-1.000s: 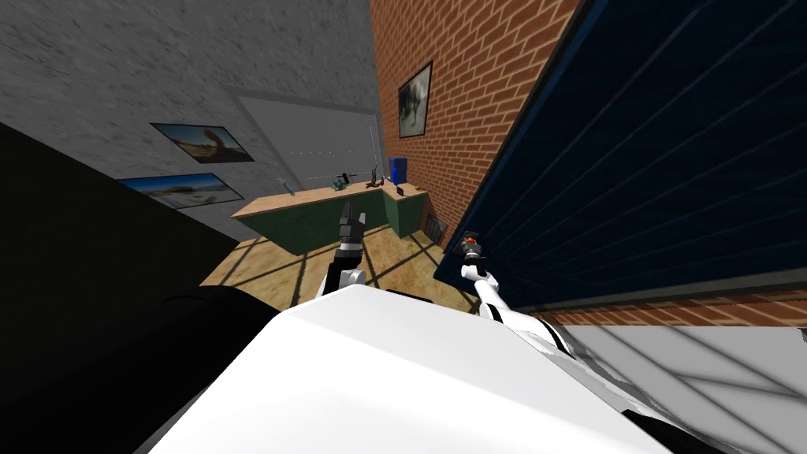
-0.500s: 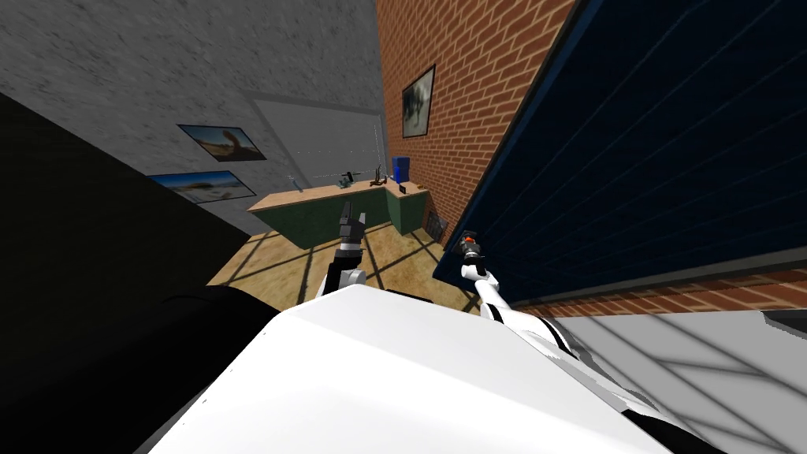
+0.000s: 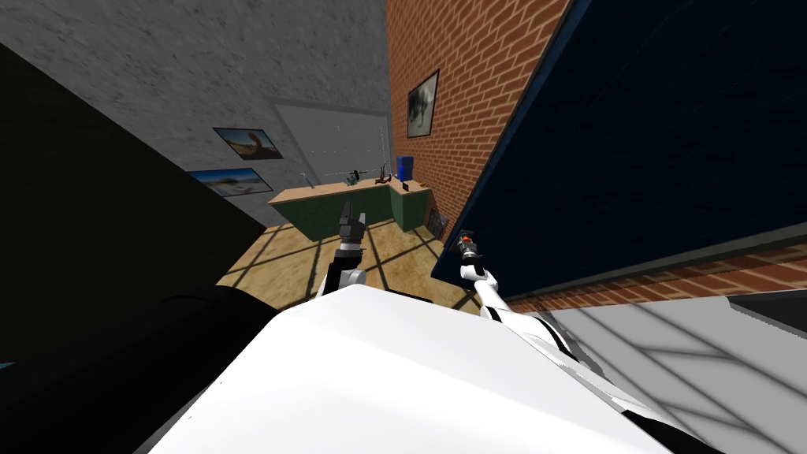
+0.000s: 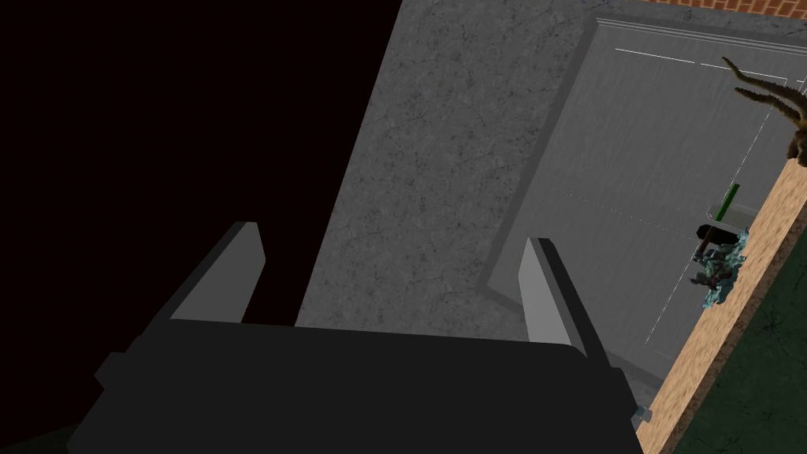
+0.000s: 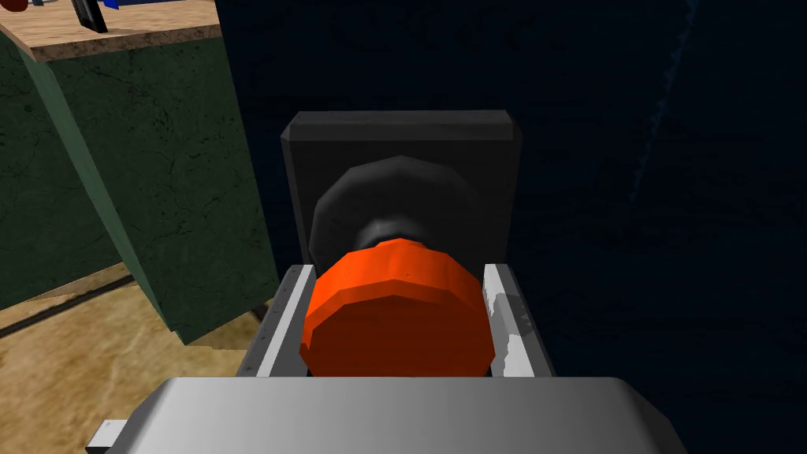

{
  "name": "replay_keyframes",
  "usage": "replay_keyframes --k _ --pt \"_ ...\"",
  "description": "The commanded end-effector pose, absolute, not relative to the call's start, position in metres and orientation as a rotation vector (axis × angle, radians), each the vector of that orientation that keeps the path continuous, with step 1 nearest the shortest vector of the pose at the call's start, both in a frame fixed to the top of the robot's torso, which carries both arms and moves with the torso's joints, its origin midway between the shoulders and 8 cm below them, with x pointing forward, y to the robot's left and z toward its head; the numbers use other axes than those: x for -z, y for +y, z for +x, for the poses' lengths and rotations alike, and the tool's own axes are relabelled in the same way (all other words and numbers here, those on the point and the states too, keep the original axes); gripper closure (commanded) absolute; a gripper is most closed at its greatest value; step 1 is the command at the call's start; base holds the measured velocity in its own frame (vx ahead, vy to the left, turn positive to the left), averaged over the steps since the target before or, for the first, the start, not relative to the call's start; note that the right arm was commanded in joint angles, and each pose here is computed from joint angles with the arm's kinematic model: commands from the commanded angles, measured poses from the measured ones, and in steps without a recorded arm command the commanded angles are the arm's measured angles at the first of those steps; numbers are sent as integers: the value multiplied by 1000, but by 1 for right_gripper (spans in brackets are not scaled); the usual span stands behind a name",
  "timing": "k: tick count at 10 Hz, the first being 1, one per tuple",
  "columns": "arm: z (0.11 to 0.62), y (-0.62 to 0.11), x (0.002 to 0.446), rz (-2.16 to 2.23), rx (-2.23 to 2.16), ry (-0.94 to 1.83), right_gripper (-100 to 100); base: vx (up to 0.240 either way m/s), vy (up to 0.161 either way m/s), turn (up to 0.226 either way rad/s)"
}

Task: Pull the door open

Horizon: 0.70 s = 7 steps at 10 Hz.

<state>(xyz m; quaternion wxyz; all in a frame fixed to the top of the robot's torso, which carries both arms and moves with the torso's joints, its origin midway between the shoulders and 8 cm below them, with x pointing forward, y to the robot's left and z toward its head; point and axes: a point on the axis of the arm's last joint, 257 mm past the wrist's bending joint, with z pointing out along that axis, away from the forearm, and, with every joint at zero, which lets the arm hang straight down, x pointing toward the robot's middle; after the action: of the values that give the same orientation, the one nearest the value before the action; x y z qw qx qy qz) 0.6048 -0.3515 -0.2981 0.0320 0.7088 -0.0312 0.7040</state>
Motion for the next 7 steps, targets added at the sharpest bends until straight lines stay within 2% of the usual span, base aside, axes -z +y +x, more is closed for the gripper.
replay_keyframes --k 1,4,5,7 --pt "606 -344 297 2189 -2186 -74 100 -199 -103 87" --pt "607 -334 296 2204 -2204 -41 100 -168 -81 72" --pt "605 -337 300 2208 -2190 -48 100 -71 -26 24" --pt "606 -305 304 2244 -2211 14 100 -64 5 -199"
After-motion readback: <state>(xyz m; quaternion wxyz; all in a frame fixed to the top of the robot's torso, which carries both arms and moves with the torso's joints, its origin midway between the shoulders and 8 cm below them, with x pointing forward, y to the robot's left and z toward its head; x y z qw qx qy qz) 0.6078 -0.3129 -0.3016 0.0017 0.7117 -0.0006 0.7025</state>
